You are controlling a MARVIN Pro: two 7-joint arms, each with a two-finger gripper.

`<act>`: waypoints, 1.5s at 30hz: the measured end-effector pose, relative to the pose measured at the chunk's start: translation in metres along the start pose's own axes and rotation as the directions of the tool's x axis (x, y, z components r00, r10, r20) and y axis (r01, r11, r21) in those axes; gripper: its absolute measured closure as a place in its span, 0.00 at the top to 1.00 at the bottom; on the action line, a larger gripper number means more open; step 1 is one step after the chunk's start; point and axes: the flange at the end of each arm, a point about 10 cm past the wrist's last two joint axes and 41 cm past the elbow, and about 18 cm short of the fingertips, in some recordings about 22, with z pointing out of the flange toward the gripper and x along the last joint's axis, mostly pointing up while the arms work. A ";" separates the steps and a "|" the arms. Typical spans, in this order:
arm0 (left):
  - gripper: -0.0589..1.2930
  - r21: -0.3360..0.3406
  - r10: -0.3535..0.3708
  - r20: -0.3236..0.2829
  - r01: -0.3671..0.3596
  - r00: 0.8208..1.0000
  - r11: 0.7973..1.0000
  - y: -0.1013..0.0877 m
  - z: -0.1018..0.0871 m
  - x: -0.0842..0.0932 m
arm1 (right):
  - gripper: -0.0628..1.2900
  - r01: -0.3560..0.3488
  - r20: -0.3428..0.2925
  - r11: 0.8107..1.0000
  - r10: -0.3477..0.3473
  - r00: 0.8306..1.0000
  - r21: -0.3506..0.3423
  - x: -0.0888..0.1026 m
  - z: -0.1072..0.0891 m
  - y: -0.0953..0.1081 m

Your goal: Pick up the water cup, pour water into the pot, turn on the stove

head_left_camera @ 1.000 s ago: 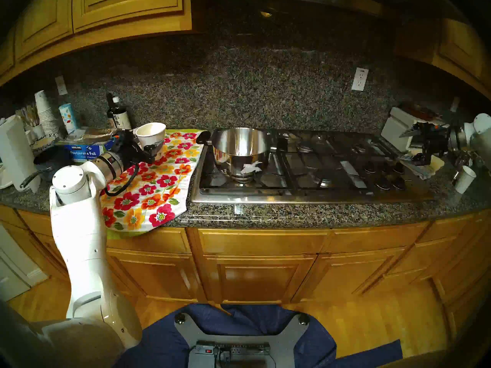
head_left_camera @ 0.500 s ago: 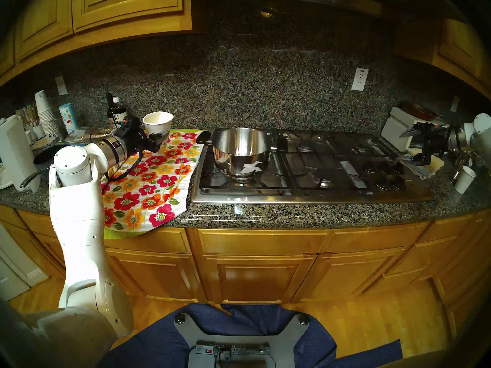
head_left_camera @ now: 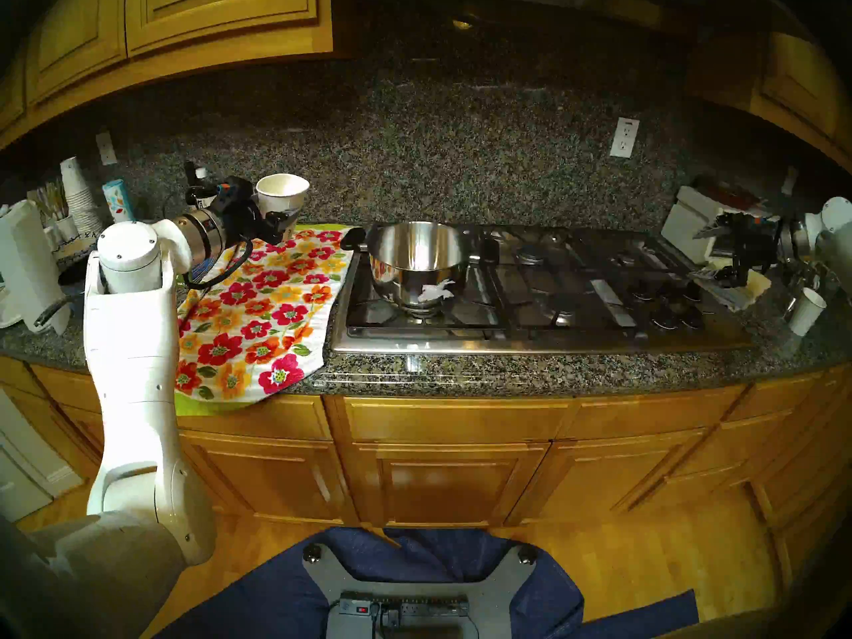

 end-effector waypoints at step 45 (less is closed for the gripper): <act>0.61 -0.207 0.224 -0.080 -0.236 0.971 0.949 0.056 0.080 0.078 | 0.96 0.001 0.000 1.000 -0.001 1.000 -0.001 0.000 0.000 0.000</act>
